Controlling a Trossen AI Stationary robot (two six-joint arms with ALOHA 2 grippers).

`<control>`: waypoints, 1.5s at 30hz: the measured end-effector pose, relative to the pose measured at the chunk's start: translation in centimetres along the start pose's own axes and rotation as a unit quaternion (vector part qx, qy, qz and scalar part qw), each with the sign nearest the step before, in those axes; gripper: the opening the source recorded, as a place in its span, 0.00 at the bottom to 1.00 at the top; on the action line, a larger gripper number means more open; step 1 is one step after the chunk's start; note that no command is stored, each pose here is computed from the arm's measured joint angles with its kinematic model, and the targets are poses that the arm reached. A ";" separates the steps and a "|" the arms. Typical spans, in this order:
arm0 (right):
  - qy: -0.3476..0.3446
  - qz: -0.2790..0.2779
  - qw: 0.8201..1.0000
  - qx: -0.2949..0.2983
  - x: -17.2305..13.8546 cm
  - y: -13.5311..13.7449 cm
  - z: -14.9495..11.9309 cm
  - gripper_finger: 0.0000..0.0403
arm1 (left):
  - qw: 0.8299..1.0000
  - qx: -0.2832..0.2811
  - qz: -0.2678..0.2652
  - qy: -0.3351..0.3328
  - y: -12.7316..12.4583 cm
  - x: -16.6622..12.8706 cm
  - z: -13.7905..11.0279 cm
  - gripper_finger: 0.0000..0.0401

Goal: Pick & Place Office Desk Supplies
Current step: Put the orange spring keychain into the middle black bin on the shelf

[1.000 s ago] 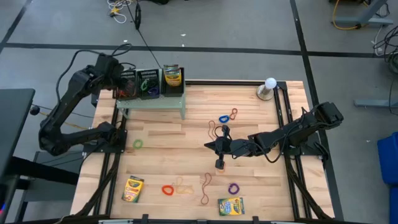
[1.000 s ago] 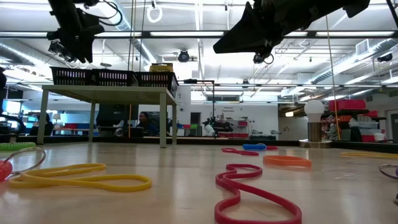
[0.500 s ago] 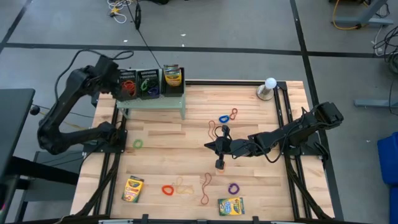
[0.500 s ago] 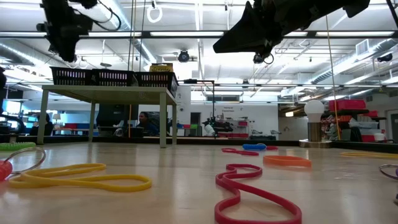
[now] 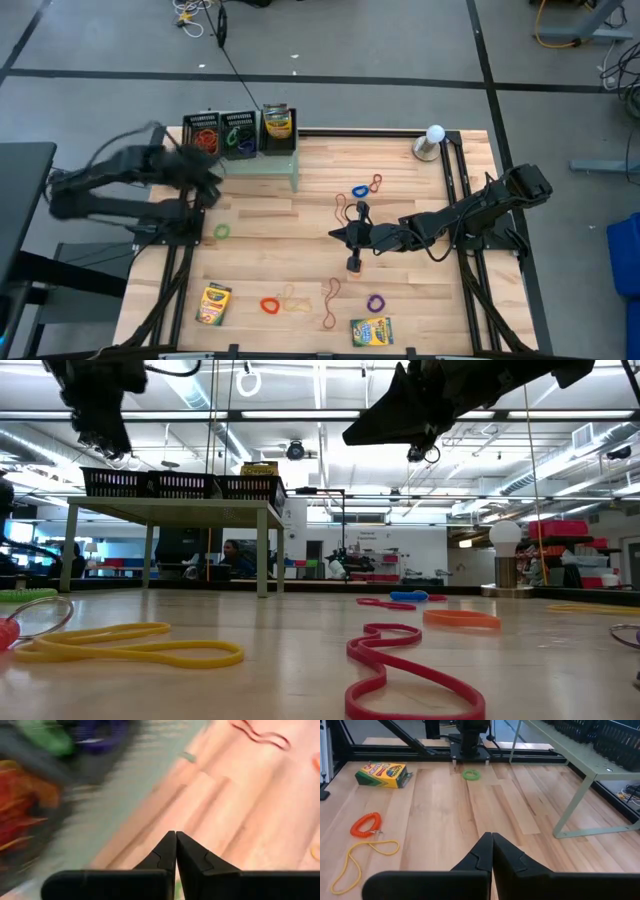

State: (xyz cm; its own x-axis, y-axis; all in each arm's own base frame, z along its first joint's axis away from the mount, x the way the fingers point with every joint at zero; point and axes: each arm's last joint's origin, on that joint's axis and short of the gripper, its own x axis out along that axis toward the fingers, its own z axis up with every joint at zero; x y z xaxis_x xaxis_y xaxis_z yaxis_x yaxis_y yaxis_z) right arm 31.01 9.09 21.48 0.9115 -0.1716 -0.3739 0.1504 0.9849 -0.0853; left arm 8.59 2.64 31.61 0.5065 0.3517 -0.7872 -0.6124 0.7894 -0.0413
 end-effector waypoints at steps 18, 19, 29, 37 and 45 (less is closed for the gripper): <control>0.038 -0.031 0.997 0.065 -1.5 1.9 -2.3 0.02 | 0.974 0.121 -0.173 0.080 -16.0 8.4 -4.3 0.05; 0.038 -0.031 0.997 0.058 -1.6 2.1 -2.5 0.02 | 0.972 0.119 -0.179 0.095 -16.8 8.9 -4.8 0.06; 0.042 -0.025 0.998 0.035 -2.1 2.7 -3.2 0.02 | 0.949 0.143 -0.219 0.178 -23.3 12.5 -10.6 0.24; 0.042 -0.025 0.998 0.028 -2.1 2.7 -3.2 0.02 | 0.955 0.169 -0.186 0.155 -26.7 13.4 -12.8 0.40; 0.043 -0.025 0.998 0.028 -2.1 2.7 -3.2 0.02 | 0.960 0.157 -0.158 0.169 -27.7 14.9 -13.8 0.35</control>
State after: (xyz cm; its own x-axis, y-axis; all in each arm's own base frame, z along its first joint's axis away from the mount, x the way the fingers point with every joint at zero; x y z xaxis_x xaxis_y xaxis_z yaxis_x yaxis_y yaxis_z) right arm 28.31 12.03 19.10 0.8670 -0.2185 -0.4478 0.2172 0.9746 -0.0552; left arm 24.75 -20.91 12.51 0.3782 -0.0724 -0.9229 -0.2206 0.9612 -0.1658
